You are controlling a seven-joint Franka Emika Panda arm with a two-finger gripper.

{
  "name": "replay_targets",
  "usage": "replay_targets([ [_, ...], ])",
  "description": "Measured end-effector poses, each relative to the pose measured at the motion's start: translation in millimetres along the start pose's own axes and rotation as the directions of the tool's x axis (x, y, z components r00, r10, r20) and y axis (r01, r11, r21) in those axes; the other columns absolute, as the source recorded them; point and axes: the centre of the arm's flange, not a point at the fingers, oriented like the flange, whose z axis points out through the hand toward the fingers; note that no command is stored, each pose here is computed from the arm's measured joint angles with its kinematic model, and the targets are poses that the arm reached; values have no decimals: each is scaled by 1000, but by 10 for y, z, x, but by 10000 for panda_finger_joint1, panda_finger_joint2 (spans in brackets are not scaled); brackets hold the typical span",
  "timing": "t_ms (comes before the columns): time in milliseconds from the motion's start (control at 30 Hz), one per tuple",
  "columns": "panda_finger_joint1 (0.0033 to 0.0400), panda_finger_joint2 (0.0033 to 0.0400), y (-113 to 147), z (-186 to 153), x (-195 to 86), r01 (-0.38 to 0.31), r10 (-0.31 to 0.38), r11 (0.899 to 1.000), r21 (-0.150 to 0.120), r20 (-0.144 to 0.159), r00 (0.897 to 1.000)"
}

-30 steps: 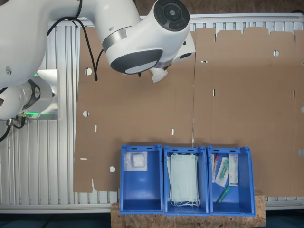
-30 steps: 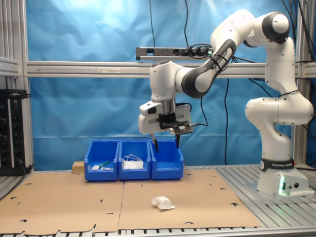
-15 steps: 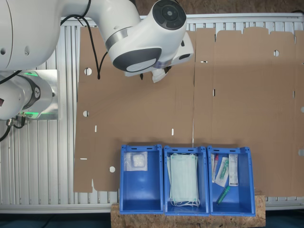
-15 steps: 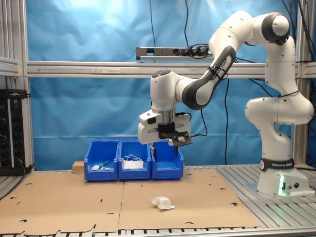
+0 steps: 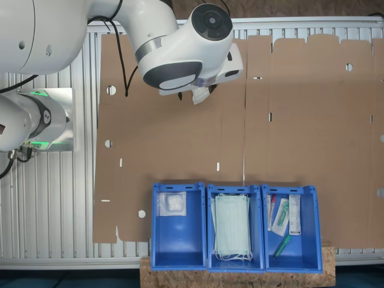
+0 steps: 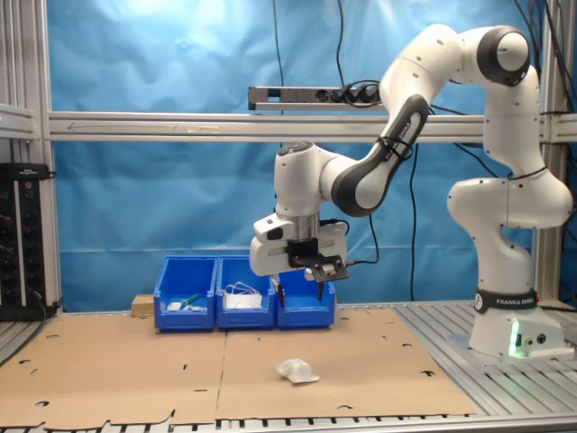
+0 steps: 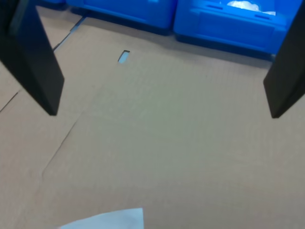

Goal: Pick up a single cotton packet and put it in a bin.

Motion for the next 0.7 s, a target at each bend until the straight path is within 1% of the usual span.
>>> replay_targets([
  [67, 400, 400, -4, 13, 11, -2, 2, 1000, -1, -1, 1000],
  [367, 400, 400, -68, 142, 152, -37, 37, 999, -1, -23, 999],
  [700, 400, 400, -162, 304, 310, -71, 71, 997, 3, -35, 997],
])
